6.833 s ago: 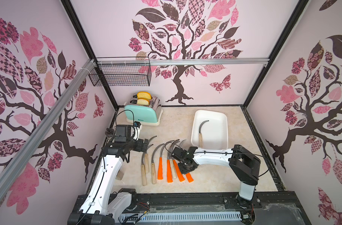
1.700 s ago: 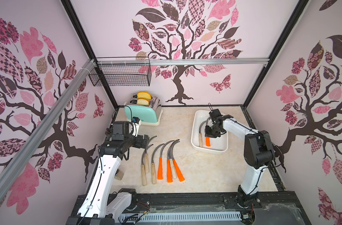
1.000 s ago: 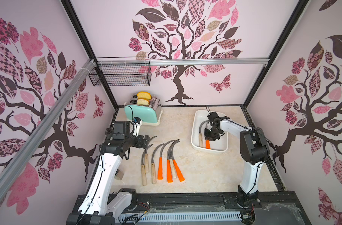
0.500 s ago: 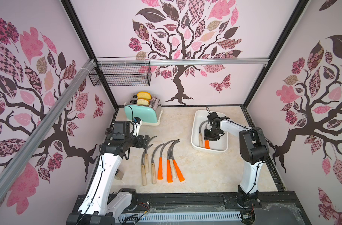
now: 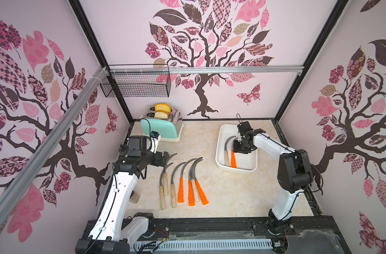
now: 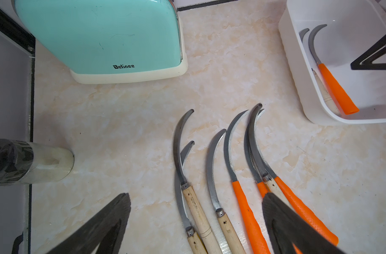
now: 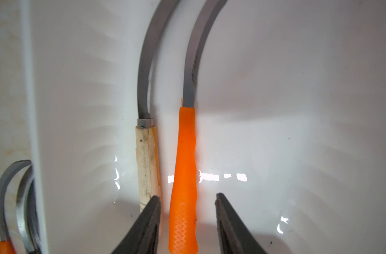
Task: Put small sickles into storage boxes
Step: Place the sickle in the storage box, then pick up the sickle at the center of the board.
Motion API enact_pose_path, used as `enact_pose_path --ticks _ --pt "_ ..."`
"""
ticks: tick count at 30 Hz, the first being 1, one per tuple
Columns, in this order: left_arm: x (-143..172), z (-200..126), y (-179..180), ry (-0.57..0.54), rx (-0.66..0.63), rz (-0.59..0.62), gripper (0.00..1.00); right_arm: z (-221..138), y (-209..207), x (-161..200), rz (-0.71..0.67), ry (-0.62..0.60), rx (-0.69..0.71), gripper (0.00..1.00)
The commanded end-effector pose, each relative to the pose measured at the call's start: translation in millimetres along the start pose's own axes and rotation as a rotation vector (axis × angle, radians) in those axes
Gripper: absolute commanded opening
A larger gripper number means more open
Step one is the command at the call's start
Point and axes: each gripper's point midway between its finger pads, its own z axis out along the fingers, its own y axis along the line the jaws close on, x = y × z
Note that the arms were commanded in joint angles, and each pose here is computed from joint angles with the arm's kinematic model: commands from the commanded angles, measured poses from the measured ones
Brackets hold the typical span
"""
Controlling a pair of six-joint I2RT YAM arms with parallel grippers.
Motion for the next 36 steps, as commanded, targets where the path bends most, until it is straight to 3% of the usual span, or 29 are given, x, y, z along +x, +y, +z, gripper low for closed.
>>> enact_pose_path --ticks 1,9,15,24,29,36 --pt "-5 2 -1 -0.019 0.008 0.013 0.98 -38 3 -15 0.006 -0.110 -0.021 0.44" --pt "9 15 2 0.039 0.003 0.006 0.98 -79 37 34 -0.053 -0.148 -0.183 0.43" --pt "5 14 5 0.030 -0.017 0.000 0.98 -90 75 101 -0.182 -0.078 -0.259 0.43" --pt "-1 12 15 0.017 -0.071 -0.096 0.98 -88 127 173 -0.269 0.031 -0.349 0.39" --pt "1 10 26 0.022 -0.124 -0.108 0.98 -79 161 206 -0.366 0.095 -0.332 0.38" --pt "4 1 74 0.012 -0.205 -0.303 0.98 -63 198 232 -0.355 0.151 -0.420 0.35"
